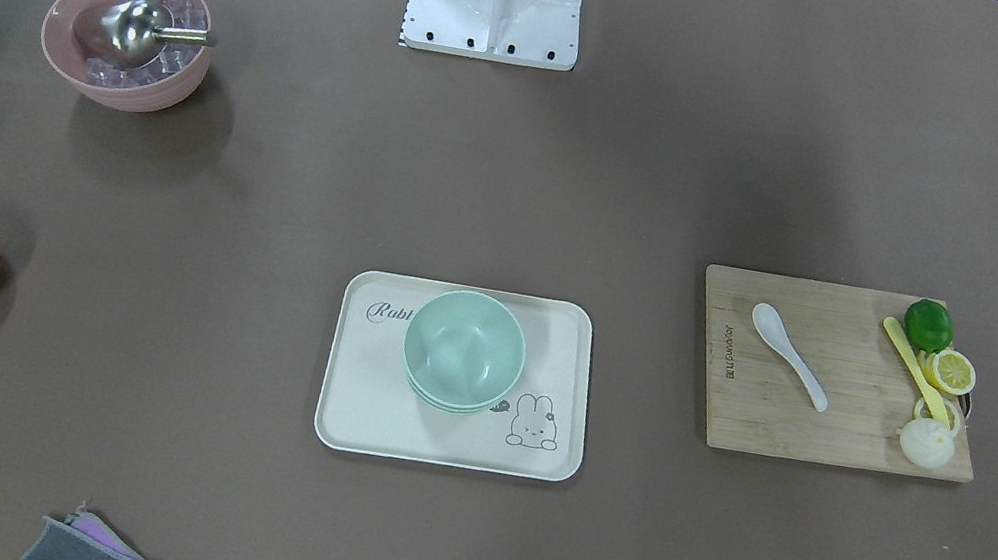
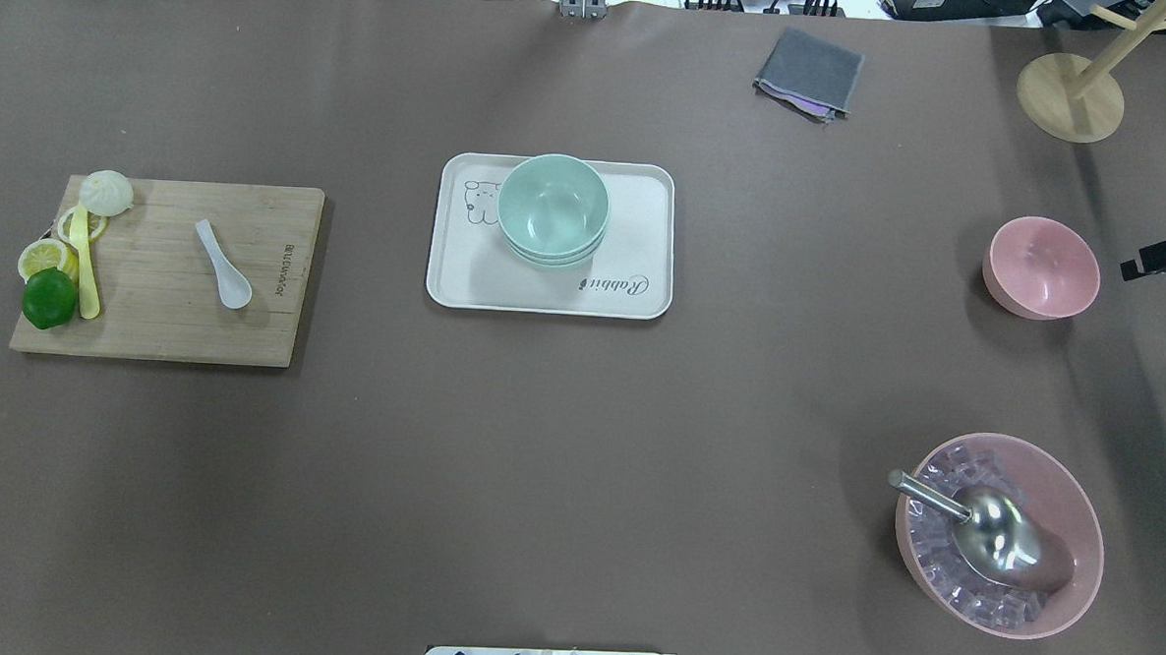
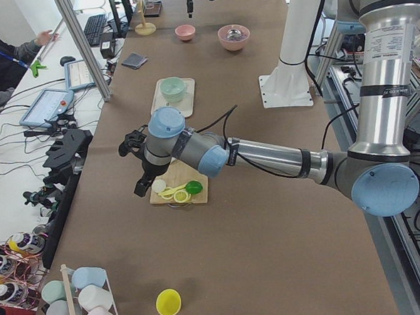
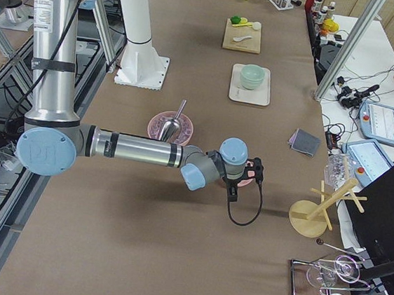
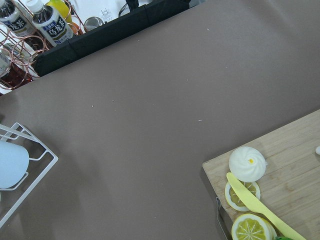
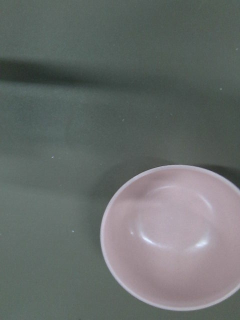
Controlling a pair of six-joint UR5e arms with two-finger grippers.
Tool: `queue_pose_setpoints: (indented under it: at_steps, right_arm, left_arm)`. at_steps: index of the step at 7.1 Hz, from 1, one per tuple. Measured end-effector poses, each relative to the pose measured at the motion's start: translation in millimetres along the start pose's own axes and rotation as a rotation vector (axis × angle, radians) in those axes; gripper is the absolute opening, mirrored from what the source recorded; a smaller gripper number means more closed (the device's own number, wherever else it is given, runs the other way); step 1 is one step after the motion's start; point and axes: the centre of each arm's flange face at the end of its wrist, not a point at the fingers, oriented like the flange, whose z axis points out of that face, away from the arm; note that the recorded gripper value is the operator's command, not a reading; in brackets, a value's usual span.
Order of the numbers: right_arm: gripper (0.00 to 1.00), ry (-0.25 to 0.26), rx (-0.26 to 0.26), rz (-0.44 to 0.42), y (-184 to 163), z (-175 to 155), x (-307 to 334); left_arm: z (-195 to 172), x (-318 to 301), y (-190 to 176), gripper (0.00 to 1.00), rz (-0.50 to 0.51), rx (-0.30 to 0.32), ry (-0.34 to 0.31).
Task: Stack pink bowl on green and place spoon
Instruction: 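Move the right gripper toward the small pink bowl, then grasp the rim of the small pink bowl with the right gripper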
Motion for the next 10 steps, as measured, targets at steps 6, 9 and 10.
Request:
queue_pose_setpoints:
  at_steps: [6,9,10]
  right_arm:
    - [0.37,0.052,-0.020,0.024,-10.6,41.5,-26.7]
    - [0.00,0.058,-0.029,0.014,-6.1,48.1,-30.7]
    - [0.00,0.055,-0.025,0.011,-6.7,46.3,-33.2]
  left_arm:
    - [-0.8,0.8,-0.8,0.99,0.006,0.007,0.000]
    - [-1.4,1.3,-1.4,0.99,0.006,0.008,0.000]
    - [-1.5,1.5,-1.8,0.99,0.007,0.009,0.001]
